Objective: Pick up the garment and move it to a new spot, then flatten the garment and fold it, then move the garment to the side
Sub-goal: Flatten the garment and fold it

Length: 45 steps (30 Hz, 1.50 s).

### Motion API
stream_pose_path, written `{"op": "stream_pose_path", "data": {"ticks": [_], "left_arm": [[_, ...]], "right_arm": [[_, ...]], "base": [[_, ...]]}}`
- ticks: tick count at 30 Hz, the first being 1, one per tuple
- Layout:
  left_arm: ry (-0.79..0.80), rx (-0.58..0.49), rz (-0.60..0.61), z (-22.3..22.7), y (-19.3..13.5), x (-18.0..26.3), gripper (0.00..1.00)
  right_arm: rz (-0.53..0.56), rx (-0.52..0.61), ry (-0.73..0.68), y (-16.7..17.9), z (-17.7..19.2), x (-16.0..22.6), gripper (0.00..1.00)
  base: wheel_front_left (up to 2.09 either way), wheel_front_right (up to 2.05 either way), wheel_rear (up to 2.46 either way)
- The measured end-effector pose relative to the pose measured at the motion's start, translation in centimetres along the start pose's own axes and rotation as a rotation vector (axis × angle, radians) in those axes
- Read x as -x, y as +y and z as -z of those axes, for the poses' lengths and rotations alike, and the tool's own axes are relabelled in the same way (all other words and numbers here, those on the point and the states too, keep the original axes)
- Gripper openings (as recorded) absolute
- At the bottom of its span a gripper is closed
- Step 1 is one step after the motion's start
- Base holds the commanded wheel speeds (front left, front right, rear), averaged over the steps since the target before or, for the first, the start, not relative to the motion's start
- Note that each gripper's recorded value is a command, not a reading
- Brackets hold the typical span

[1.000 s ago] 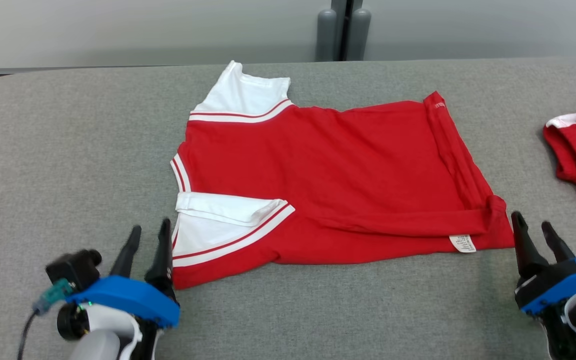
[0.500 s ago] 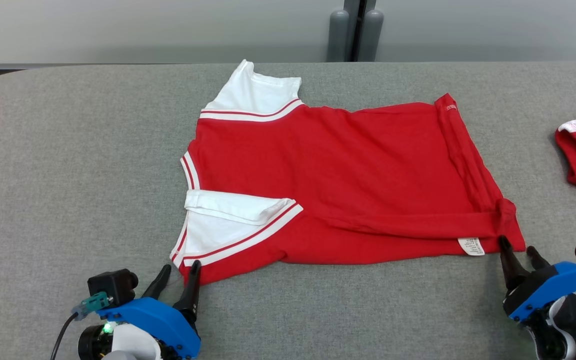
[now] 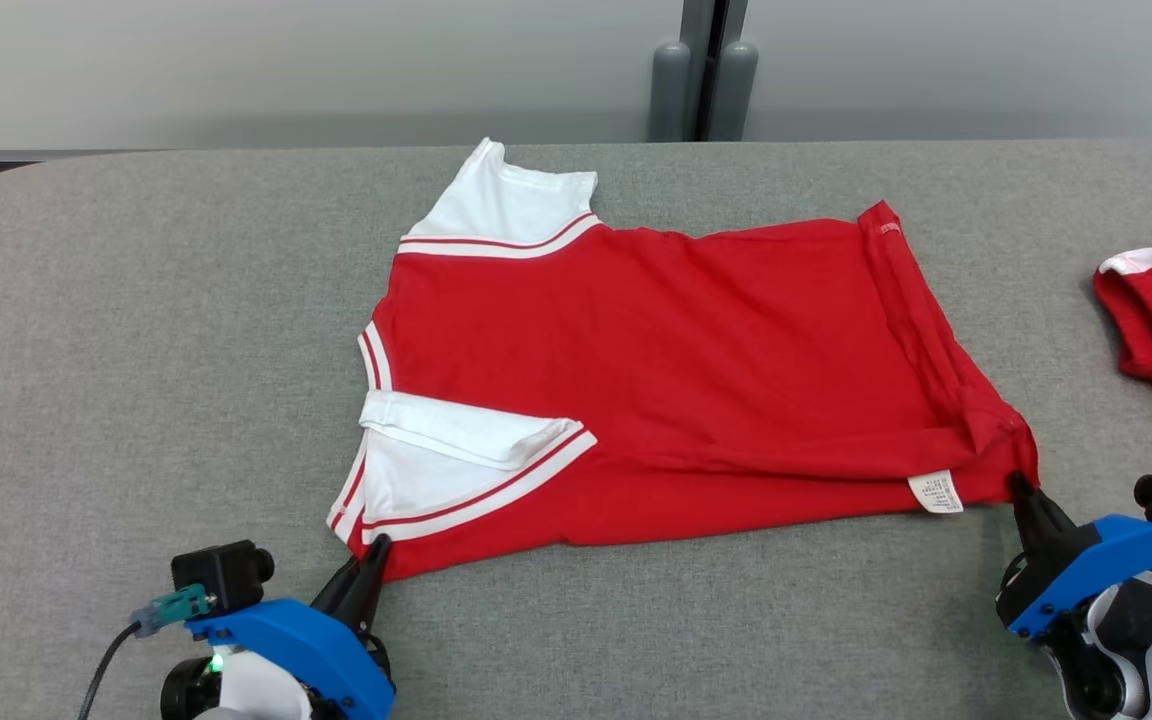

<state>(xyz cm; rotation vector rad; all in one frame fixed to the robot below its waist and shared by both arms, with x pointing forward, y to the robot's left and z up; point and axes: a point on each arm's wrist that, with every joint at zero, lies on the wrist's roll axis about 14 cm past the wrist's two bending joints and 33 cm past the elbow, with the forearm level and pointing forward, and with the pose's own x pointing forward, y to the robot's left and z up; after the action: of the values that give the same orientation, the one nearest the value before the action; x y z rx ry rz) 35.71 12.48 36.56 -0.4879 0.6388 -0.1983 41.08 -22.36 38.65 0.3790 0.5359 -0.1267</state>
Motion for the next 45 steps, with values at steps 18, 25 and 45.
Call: {"op": "stream_pose_path", "data": {"ticks": [18,25,45], "left_arm": [[0.154,0.072,-0.051,1.7,1.9,6.9,1.0],[0.149,-0.023,-0.05,-0.8,1.9,5.9,1.0],[0.245,-0.486,0.091,-15.9,-0.5,-12.6,1.0]], "right_arm": [[0.051,-0.051,0.109,-3.6,3.3,6.5,1.0],[0.054,0.062,0.083,-2.8,0.2,5.4,1.0],[-0.147,0.409,0.202,9.9,-9.3,-7.8,1.0]], "base": [[0.0,0.0,0.0],[0.0,0.0,0.0],[0.0,0.0,0.0]]}}
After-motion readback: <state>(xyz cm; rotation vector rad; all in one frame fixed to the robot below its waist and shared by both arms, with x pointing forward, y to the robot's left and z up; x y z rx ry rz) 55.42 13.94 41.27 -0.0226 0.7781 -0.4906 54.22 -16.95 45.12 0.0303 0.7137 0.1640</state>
